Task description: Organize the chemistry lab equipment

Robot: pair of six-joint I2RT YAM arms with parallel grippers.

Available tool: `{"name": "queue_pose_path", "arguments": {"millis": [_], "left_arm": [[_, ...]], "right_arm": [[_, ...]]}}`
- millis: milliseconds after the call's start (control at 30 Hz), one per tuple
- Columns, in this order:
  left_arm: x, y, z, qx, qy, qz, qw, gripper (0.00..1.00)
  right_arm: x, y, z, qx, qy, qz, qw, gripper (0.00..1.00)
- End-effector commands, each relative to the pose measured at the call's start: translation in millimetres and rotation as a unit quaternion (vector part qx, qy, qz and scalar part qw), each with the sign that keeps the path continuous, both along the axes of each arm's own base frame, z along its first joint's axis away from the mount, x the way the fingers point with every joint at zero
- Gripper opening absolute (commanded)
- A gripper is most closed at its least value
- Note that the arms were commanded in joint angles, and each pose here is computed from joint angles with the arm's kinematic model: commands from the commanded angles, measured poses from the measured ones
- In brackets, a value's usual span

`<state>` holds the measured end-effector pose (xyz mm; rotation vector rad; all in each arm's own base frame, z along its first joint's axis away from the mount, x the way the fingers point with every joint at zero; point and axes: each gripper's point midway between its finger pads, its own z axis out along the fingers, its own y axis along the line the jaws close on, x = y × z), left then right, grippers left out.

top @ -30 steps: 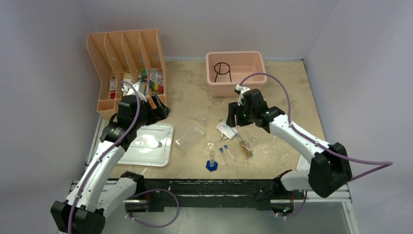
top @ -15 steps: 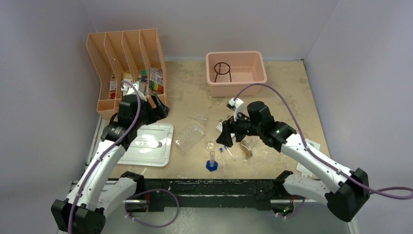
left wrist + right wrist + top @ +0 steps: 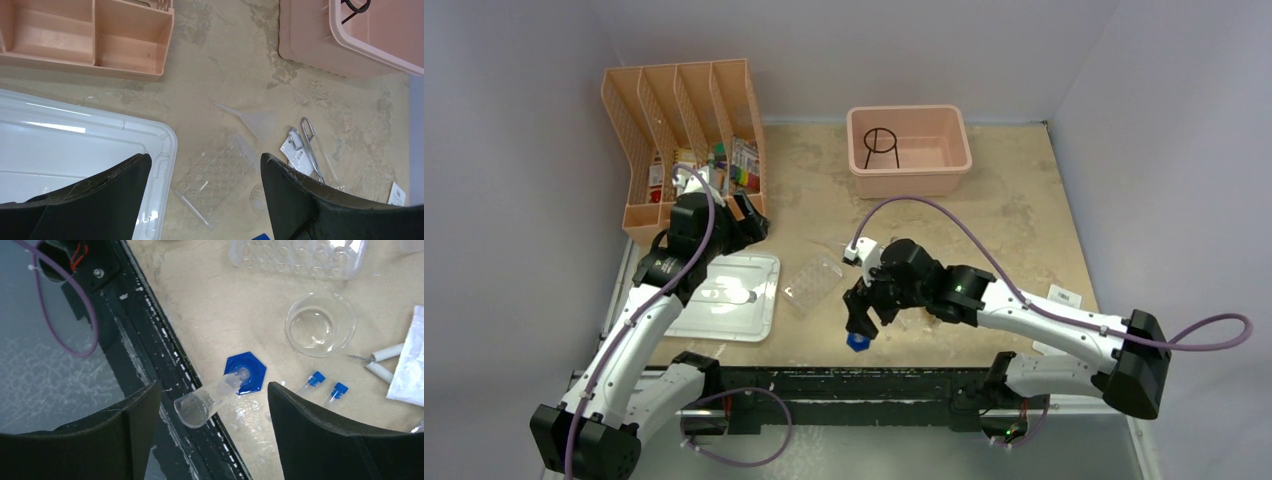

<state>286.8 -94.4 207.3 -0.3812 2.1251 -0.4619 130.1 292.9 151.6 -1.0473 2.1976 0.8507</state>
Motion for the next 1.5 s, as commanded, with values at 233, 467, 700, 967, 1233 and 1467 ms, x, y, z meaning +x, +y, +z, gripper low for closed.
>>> {"name": "queue_pose_path", "arguments": {"millis": [233,467,700,967,1233,1467], "left_arm": [[9,5,21,0.016,-0.036,0.009,0.999,0.81],[9,7,19,0.02,-0.034,0.012,0.999,0.81],[10,6,18,0.017,-0.033,0.011,0.999,0.81],[11,5,19,0.014,-0.034,0.013,0.999,0.81],[15,8,24,0.016,-0.044,0.025,0.999,0.81],[17,10,28,0.011,-0.049,0.033,0.998,0.81]], "right_arm": [[20,12,7,-0.045,-0.067,-0.031,0.996,0.5],[16,6,6,-0.061,-0.062,-0.027,0.996,0.31],[5,5,31,-0.032,-0.039,-0.029,0.998,0.27],[3,9,83,0.038,-0.033,-0.011,0.999,0.27],[71,3,163,0.156,-0.074,-0.067,0.983,0.27],[171,-17,216,0.204,-0.123,-0.173,0.956,0.26]]}}
